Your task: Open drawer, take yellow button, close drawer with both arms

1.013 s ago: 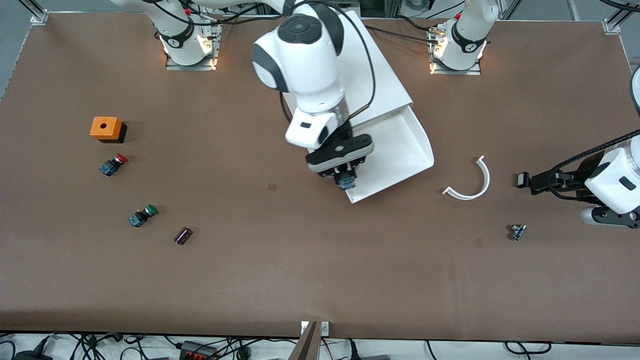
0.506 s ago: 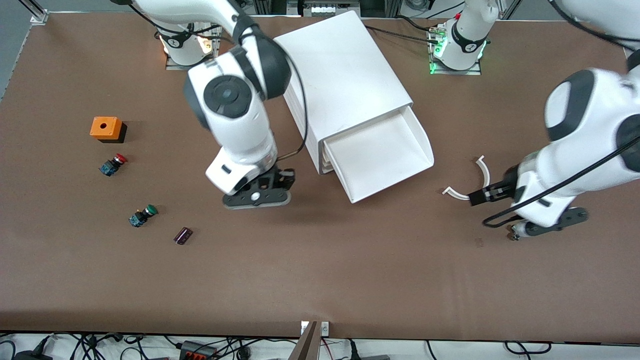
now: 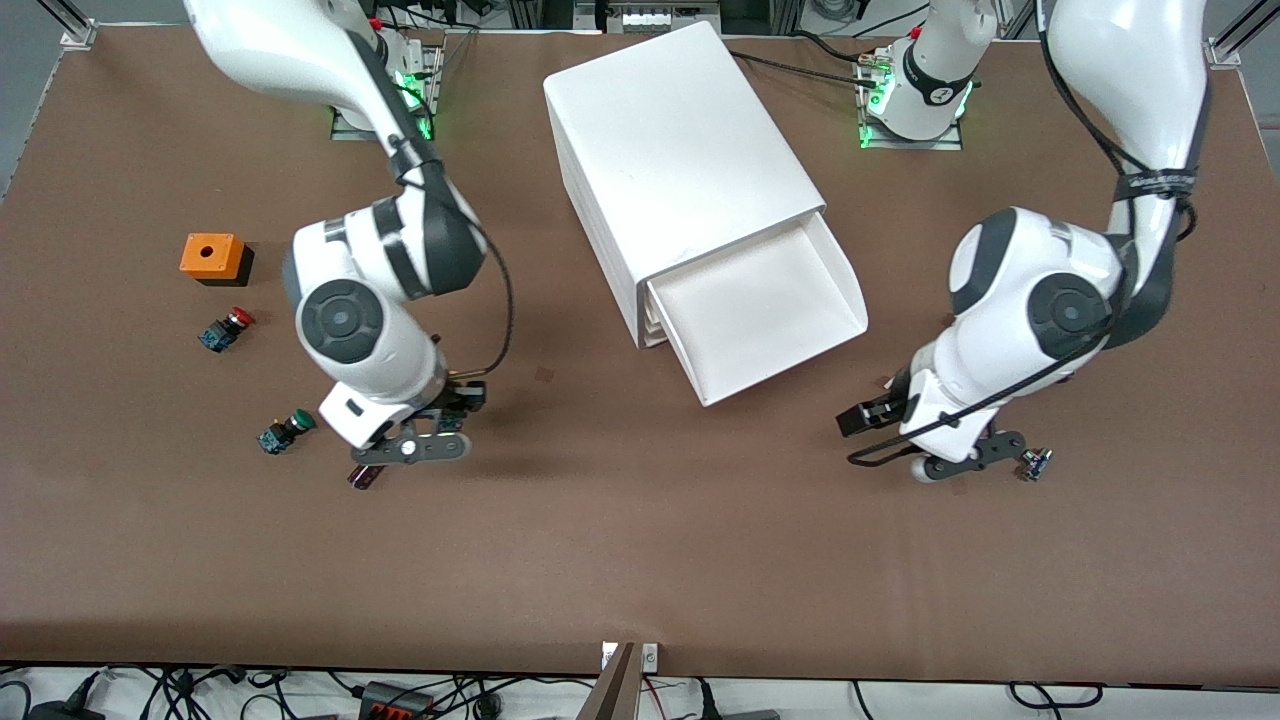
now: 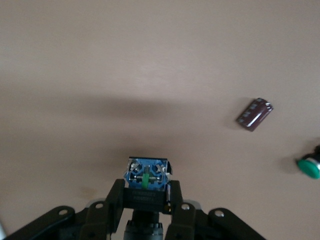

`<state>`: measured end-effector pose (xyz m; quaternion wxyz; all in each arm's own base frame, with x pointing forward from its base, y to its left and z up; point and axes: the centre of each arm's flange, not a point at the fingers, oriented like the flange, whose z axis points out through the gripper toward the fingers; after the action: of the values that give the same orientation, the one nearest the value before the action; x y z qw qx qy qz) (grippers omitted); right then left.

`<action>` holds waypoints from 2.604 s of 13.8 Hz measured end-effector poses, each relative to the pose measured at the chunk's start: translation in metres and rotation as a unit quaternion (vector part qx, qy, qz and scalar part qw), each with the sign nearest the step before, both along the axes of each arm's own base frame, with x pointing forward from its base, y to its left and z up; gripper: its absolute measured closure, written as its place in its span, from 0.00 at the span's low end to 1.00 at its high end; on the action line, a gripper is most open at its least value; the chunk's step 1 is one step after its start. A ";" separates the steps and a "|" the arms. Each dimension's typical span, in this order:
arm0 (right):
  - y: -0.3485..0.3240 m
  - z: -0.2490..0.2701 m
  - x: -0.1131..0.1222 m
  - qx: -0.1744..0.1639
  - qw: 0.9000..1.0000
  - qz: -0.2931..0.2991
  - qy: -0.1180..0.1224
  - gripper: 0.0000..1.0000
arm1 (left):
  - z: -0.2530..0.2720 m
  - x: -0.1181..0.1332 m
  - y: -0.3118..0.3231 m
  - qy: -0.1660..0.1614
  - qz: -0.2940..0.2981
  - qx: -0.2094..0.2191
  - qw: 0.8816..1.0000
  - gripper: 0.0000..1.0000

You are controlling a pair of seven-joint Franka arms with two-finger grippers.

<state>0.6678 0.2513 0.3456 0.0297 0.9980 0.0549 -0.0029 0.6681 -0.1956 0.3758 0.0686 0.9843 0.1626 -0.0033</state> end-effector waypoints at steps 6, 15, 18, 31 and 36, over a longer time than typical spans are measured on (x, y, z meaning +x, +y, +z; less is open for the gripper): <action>-0.054 -0.058 -0.042 0.009 0.999 0.052 -0.004 0.59 | -0.027 -0.041 -0.059 0.047 0.048 -0.009 0.998 0.00; -0.080 -0.116 -0.077 0.012 0.997 0.082 -0.003 0.59 | -0.024 -0.118 -0.132 0.133 0.007 0.019 0.991 0.00; -0.080 -0.123 -0.079 0.012 0.996 0.085 -0.004 0.59 | -0.023 -0.136 -0.150 0.151 -0.016 0.026 0.988 0.00; -0.091 -0.012 -0.022 0.011 0.998 0.061 0.012 0.00 | -0.028 -0.160 -0.164 0.183 -0.041 0.041 0.981 0.00; -0.122 0.063 0.000 0.014 0.999 0.038 0.004 0.00 | 0.015 -0.108 -0.111 0.125 -0.038 0.050 0.990 0.00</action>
<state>0.6683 0.1290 0.4089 0.0155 0.9956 0.0927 -0.0051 0.5606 -0.3066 0.3908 -0.0016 0.9838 0.1326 -0.1204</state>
